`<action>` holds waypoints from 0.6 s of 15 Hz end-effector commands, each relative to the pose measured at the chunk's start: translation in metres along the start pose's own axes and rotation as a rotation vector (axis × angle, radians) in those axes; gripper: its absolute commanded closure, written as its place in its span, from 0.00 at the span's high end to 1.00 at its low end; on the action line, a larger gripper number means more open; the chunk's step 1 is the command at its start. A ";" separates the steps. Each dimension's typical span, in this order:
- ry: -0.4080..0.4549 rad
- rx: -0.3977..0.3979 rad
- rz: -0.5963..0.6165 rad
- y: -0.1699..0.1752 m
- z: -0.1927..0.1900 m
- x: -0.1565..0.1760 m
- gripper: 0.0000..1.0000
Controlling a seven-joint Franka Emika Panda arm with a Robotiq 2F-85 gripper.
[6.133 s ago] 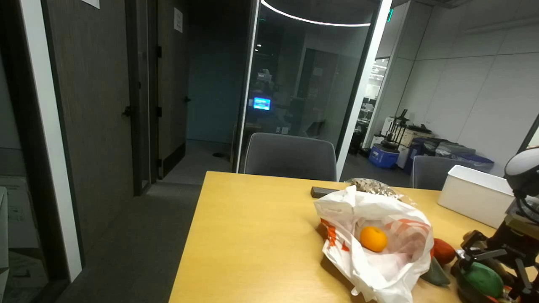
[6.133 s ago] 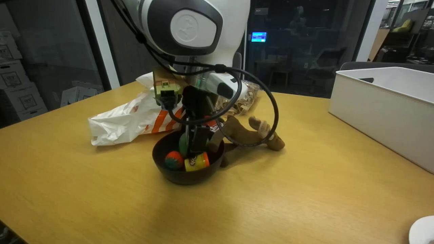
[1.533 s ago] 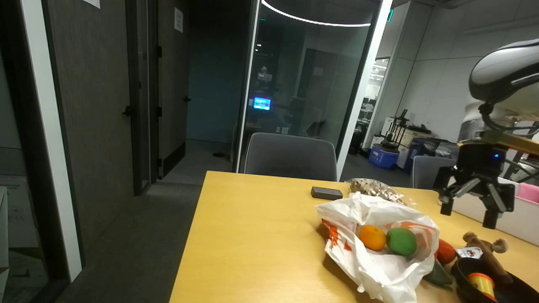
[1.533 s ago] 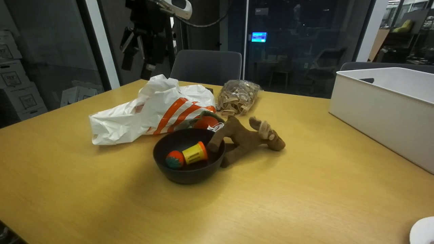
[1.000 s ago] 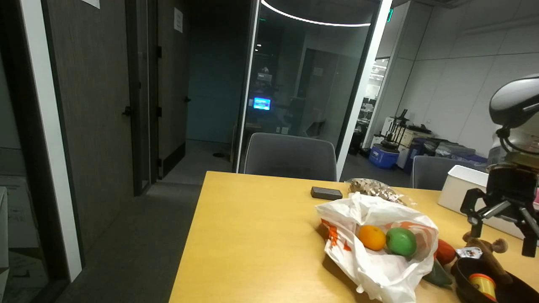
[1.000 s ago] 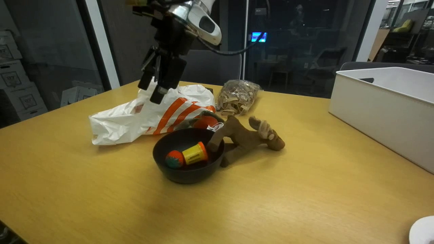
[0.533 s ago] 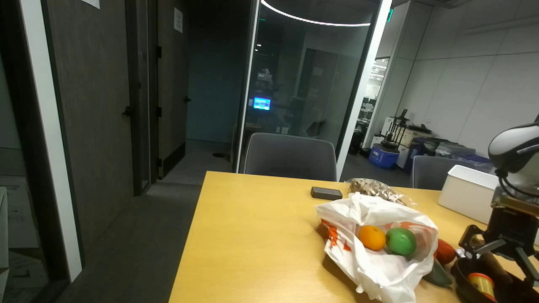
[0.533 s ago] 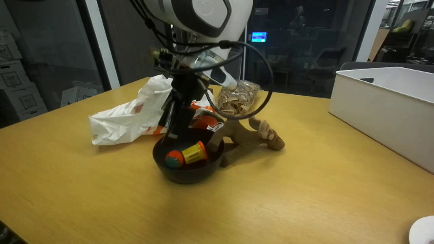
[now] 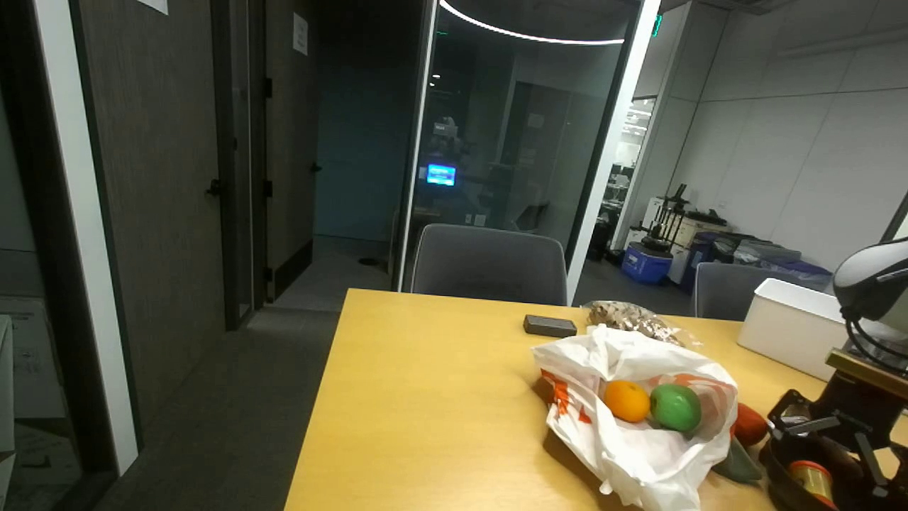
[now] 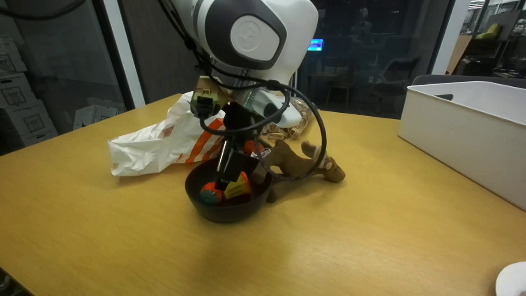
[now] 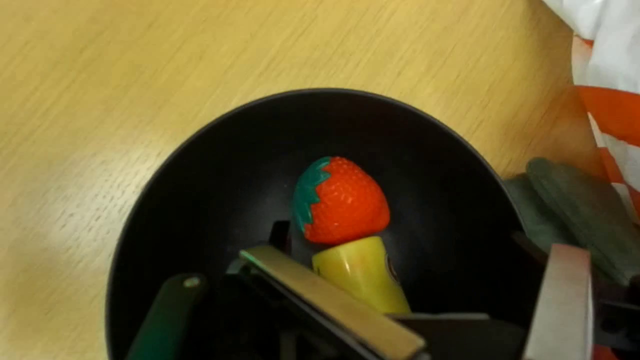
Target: Put the orange, the apple, the yellow container and the strawberry in the plastic
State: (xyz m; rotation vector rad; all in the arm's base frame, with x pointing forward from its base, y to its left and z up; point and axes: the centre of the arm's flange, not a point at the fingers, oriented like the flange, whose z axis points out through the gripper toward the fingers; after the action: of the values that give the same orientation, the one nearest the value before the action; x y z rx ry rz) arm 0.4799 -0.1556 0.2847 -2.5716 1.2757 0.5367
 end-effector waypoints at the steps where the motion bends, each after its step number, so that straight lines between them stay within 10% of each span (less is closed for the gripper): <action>1: 0.040 0.019 0.060 -0.003 0.010 0.005 1.00; 9: 0.099 0.038 0.078 -0.006 0.012 0.008 0.36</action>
State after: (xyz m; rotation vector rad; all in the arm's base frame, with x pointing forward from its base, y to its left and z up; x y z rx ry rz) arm 0.4867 -0.1586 0.2665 -2.5676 1.3802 0.4530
